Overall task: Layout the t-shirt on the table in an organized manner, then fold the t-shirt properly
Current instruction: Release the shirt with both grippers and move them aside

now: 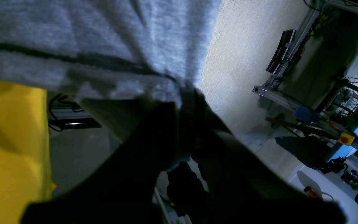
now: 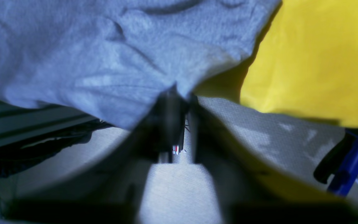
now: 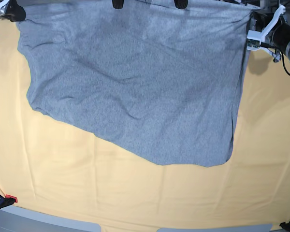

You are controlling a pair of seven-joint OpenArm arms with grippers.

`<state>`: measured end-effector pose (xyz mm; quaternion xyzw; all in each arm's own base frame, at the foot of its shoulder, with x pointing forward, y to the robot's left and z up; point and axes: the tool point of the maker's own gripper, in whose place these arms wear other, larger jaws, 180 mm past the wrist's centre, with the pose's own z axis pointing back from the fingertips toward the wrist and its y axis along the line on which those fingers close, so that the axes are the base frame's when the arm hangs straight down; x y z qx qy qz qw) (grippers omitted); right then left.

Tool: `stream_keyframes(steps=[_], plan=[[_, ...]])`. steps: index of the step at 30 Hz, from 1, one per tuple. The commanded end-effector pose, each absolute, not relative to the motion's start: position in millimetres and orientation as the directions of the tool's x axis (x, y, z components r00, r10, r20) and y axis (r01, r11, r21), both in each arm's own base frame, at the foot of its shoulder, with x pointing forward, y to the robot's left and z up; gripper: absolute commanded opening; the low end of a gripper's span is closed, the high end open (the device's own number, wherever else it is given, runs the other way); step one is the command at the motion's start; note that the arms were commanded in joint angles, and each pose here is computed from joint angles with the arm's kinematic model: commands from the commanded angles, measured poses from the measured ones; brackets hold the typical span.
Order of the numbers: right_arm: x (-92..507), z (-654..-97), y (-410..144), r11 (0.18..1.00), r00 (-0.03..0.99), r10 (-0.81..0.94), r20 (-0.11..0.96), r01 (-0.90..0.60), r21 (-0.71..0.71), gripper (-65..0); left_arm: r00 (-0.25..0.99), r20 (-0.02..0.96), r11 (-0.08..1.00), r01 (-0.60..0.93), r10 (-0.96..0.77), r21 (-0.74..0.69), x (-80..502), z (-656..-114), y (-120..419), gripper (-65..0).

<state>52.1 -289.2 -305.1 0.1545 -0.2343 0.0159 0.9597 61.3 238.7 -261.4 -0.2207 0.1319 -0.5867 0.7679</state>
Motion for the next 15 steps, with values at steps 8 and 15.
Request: stream_keyframes(steps=[8,15], plan=[[65,-281,-298,0.959,0.853,-0.002,0.522,-0.146,0.244,-26.0,0.249,0.017,0.224,0.899,-0.968,-0.376,89,-256,252,-21.7],[79,-242,-317,0.986,0.789,0.07,0.61,-0.147,0.076,-26.0,0.277,0.025,0.275,0.96,-0.961,-0.053,159,-242,264,-21.7]])
